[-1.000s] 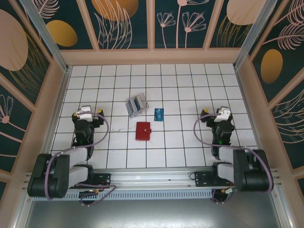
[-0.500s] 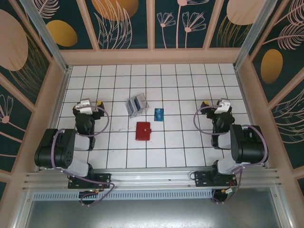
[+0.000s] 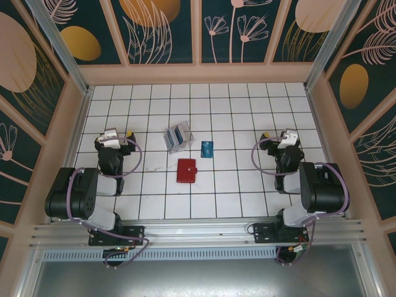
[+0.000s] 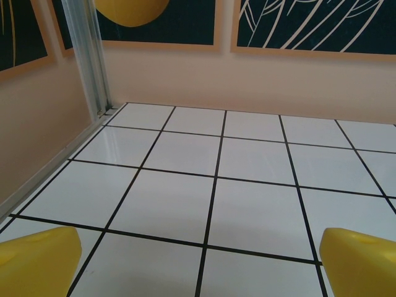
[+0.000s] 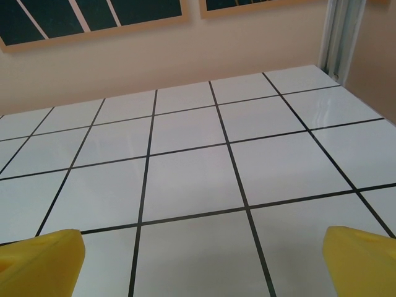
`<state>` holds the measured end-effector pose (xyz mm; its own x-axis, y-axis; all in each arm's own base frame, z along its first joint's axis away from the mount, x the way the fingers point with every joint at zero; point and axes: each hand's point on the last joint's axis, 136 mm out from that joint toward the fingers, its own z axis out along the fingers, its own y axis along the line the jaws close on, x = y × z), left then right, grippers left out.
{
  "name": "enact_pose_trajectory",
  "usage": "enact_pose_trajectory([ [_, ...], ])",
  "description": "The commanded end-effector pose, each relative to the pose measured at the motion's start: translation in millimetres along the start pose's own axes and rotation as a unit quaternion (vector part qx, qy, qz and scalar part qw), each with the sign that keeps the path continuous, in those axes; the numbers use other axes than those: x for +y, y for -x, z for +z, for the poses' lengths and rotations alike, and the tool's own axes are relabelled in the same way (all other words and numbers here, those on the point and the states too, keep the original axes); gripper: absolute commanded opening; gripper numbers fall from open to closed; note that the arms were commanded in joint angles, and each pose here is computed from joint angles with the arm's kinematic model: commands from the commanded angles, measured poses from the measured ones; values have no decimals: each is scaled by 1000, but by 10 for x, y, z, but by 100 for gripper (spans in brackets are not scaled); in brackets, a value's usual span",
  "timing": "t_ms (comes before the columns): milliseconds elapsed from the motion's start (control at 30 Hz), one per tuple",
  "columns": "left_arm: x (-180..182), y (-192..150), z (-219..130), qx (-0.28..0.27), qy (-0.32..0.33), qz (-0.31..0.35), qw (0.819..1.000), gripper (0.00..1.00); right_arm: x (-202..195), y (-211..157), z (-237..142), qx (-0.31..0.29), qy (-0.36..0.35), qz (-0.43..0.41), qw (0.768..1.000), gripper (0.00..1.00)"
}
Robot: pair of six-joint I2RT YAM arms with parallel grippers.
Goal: Put the credit cards into the card holder
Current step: Reset both arms
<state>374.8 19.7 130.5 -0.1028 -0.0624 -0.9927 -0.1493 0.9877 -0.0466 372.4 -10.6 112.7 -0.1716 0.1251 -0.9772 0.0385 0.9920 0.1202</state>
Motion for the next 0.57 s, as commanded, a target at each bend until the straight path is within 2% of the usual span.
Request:
enact_pose_trajectory([
  [0,47,63,0,-12,9,-11,1000,99,35,84,45,-12,6,-7,1000,99],
  [533,46,62,-2,-12,8,-11,1000,99,33,85,46,-11,9,-6,1000,99],
])
